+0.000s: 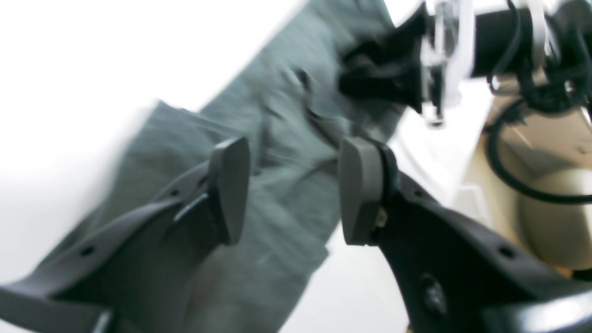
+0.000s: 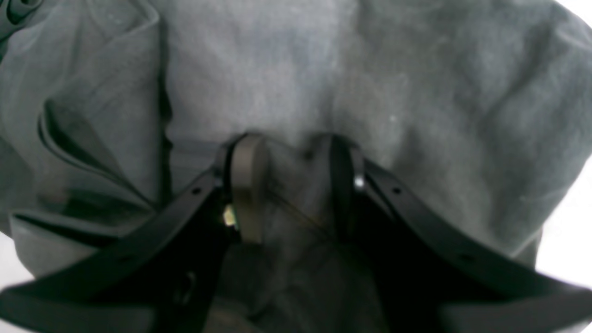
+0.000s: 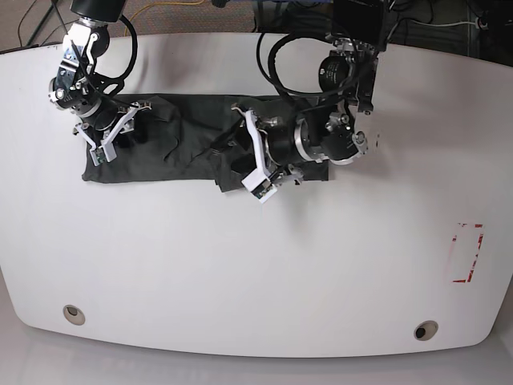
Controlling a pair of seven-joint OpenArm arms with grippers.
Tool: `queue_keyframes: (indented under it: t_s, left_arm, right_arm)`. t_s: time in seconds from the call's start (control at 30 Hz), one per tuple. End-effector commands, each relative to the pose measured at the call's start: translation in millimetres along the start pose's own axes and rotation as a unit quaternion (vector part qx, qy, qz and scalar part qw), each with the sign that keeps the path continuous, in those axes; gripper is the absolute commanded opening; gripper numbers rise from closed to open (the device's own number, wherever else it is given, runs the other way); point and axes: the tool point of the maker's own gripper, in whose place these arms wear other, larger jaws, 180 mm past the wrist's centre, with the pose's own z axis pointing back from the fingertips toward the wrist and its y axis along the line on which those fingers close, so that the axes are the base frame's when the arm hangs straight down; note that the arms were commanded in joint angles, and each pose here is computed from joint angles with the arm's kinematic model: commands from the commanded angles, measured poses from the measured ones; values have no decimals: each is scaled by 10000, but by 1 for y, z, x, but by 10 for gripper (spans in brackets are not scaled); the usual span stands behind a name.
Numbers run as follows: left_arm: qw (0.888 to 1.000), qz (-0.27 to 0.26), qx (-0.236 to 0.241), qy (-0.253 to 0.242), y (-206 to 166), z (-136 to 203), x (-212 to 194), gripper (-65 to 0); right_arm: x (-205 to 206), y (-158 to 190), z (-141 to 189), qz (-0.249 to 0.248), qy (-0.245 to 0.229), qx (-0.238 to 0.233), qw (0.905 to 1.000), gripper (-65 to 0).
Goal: Layout the t-shirt on the table in an organized manner, then fold the t-shirt properly
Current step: 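Grasp the strip's end with the left gripper and fold it toward the middle, then release the right gripper and move it to the strip's other end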
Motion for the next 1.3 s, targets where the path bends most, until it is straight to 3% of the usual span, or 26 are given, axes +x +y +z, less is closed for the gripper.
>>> queue_keyframes:
  t_s: [0.0,0.23,0.53,0.77,1.03,1.13,1.27]
  left_arm:
    - [9995,8,294,-82,24,15,2,-356]
    - [9955,189,927,-71,76,48,-18,-372]
    - [9926,488,1083,239,100,55,-60,-539]
    - [9949,377,807,477,95,50,-80,-547]
    - [9924,488,879,715,106,56,-99,-547]
    - [9917,522,895,765,108,58,-103,-547]
    - [9902,522,947,884,112,64,-112,-547]
  right_arm:
    - [-2,-4,2,77,122,-75,9999,-433]
    - [3,-4,4,128,67,-91,9999,-433]
    - [24,6,9,294,-214,-124,9993,-433]
    - [34,9,15,431,-246,-158,9986,-430]
    - [68,14,35,813,-367,-395,9952,-422]
    - [83,8,51,908,-474,-662,9925,-371]
    - [94,-6,71,757,-499,-1082,9900,-222]
